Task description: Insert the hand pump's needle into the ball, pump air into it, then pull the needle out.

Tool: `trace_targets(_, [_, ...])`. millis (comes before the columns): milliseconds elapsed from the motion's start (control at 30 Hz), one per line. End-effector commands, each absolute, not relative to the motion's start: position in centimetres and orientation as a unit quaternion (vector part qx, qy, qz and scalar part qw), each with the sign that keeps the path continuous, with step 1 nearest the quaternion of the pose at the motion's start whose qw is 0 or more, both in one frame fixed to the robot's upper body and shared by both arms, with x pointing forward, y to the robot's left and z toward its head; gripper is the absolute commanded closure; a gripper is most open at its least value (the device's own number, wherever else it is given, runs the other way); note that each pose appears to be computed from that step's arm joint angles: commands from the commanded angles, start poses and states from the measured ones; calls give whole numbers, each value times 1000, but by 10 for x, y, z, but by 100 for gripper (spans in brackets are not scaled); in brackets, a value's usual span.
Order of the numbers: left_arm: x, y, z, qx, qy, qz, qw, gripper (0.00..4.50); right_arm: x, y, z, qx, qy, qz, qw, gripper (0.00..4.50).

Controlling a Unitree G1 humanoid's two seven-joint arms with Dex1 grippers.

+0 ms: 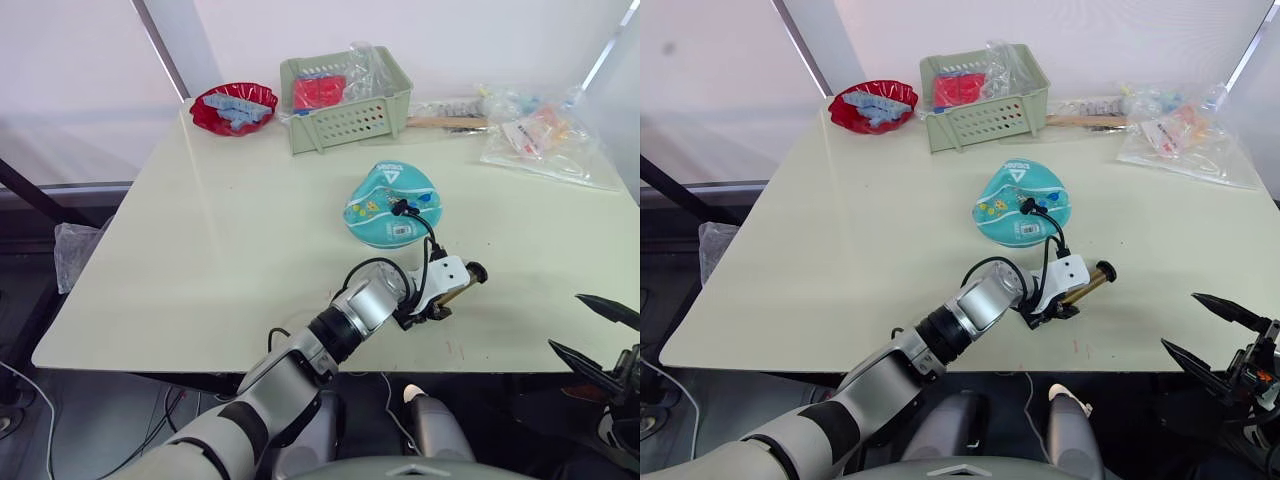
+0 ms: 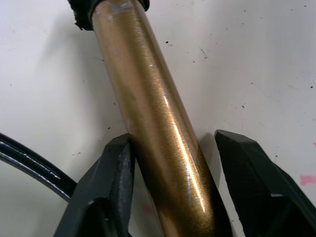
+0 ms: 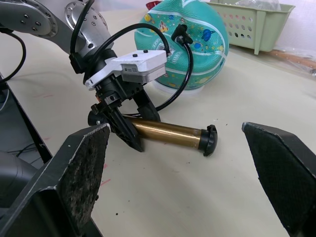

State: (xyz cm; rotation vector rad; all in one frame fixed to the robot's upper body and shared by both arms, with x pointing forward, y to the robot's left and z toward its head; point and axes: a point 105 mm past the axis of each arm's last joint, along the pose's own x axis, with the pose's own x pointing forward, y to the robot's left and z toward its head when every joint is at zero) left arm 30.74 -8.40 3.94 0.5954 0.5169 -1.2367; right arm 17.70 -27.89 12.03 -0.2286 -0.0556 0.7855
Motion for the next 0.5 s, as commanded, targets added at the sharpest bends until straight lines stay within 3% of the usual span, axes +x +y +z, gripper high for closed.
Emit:
trace_targets(33, [307, -81, 51, 276, 197, -585, 737, 323, 178, -272, 125, -105, -45, 381, 918, 0])
trace_targets(67, [307, -80, 54, 271, 190, -589, 737, 346, 178, -272, 125, -106, -46, 377, 919, 0])
trace_targets(500, [298, -57, 89, 194, 101, -637, 739, 346, 203, -248, 135, 10, -67, 310, 948, 0])
